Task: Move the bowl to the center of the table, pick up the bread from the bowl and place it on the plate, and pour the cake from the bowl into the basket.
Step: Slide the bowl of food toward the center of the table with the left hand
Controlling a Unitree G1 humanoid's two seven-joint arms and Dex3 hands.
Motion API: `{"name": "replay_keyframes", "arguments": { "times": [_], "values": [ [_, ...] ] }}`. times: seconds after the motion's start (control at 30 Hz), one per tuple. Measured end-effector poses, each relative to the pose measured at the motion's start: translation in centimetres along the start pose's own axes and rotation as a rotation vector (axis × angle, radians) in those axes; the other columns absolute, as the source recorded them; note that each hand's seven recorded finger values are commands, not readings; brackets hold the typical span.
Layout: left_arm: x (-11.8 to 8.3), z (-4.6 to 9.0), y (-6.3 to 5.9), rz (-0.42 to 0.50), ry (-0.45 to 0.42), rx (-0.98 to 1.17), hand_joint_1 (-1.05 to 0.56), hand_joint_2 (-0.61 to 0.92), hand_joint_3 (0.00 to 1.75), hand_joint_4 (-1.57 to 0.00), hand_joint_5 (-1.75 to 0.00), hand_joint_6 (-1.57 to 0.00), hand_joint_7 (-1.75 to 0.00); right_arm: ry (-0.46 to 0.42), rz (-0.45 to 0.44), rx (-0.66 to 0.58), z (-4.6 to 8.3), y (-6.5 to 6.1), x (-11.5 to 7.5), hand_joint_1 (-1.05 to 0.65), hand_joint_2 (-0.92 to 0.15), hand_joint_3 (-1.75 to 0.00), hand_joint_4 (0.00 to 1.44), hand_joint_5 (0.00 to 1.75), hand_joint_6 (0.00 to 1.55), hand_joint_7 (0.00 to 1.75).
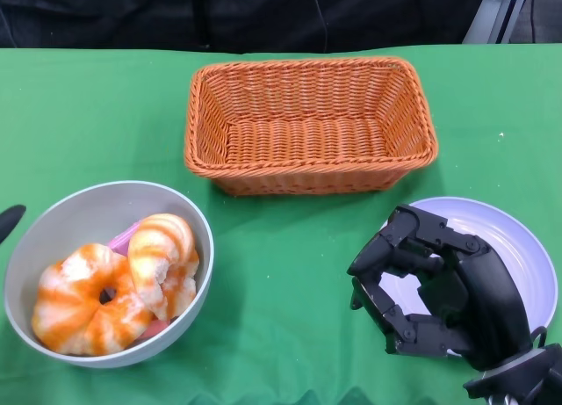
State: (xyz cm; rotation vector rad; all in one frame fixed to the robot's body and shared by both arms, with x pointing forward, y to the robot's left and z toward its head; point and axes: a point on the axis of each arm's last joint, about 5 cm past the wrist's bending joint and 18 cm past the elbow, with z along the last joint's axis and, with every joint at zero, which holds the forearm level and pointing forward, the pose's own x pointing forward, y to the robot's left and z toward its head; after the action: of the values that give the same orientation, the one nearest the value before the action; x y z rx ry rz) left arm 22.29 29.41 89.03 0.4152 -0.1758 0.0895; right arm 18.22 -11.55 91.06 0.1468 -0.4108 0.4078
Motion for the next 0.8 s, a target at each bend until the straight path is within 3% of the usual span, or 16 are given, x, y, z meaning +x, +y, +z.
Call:
{"name": "replay_keyframes", "arguments": {
  "times": [0.13, 0.33, 0.8],
  "values": [
    [0.1, 0.0, -0.5, -0.014, 0.017, 0.081, -0.77, 0.92, 0.36, -0.13, 0.0, -0.24, 0.0, 0.0, 0.001, 0.0, 0.0, 0.0, 0.0, -0.1, -0.5, -1.01, 0.74, 1.59, 0.69, 1.21],
    [0.3, 0.0, -1.2, -0.052, 0.052, 0.164, -0.75, 0.92, 0.35, -0.16, -0.01, -0.21, 0.0, 0.0, 0.003, 0.001, 0.0, 0.0, 0.0, -0.08, -0.5, -1.02, 0.74, 1.59, 0.7, 1.21],
    [0.3, -0.2, -2.3, -0.116, 0.088, 0.126, -0.72, 0.92, 0.37, -0.21, -0.02, -0.24, -0.01, 0.006, 0.006, 0.003, -0.2, 0.1, 0.0, -0.07, -0.48, -1.05, 0.75, 1.58, 0.7, 1.22]
  ]
}}
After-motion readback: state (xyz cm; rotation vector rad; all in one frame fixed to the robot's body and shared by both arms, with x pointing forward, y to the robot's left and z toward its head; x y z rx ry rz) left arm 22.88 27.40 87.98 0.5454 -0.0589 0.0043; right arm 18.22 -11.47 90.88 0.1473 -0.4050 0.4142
